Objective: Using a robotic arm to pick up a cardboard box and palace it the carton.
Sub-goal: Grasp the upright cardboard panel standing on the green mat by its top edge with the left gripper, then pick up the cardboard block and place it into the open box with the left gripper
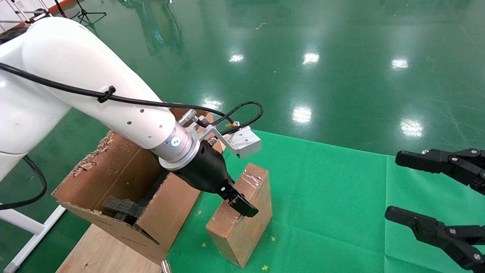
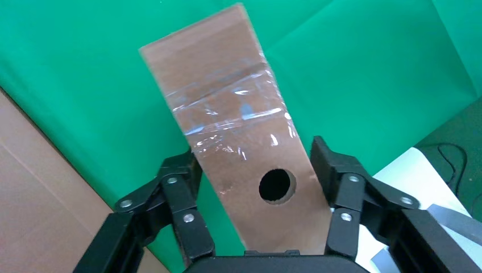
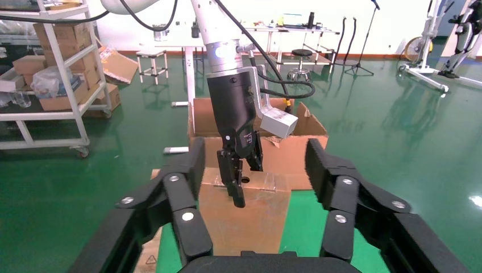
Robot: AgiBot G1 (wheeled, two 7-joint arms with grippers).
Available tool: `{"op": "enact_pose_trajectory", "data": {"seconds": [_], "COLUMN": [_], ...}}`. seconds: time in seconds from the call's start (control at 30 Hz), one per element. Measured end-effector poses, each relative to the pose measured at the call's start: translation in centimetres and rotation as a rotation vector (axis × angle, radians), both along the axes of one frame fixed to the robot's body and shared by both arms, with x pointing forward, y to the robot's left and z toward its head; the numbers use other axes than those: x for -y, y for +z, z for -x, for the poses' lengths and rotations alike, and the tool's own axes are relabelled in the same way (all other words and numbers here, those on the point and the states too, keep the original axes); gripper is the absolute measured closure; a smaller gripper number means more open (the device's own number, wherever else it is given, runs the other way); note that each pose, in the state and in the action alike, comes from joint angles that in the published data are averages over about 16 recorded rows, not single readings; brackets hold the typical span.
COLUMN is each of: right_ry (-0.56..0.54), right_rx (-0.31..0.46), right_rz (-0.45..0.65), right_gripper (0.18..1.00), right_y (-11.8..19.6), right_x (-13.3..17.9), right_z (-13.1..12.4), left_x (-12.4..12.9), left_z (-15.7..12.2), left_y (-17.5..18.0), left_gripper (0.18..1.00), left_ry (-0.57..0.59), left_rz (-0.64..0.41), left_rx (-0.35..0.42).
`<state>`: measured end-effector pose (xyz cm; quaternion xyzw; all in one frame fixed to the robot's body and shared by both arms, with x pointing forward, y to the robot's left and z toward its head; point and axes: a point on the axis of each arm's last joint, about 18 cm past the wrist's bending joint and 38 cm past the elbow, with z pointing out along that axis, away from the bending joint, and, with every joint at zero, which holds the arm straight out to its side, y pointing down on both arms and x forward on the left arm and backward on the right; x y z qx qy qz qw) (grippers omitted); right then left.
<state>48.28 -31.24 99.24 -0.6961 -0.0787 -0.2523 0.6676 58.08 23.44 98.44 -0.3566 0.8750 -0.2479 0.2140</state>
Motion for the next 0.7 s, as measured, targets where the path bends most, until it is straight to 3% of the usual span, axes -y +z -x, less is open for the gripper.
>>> {"op": "enact_pose_trajectory", "data": {"seconds": [0.37, 0.7], "right_ry": [0.000, 0.000], "right_rx": [0.000, 0.000], "right_rz": [0.000, 0.000], "right_gripper": [0.381, 0.241], "right_y": [0.0, 0.0], "right_x": [0.0, 0.0], "right_z": [0.0, 0.0], "left_x": [-1.0, -6.4], "left_z": [-0.4, -0.2], "left_y": [1.7, 8.7], "left_gripper": [0.656, 0.806], "left_ry": [-0.023, -0.021], "left_rz": [0.018, 0.093], "left_rx": [0.074, 0.295]}}
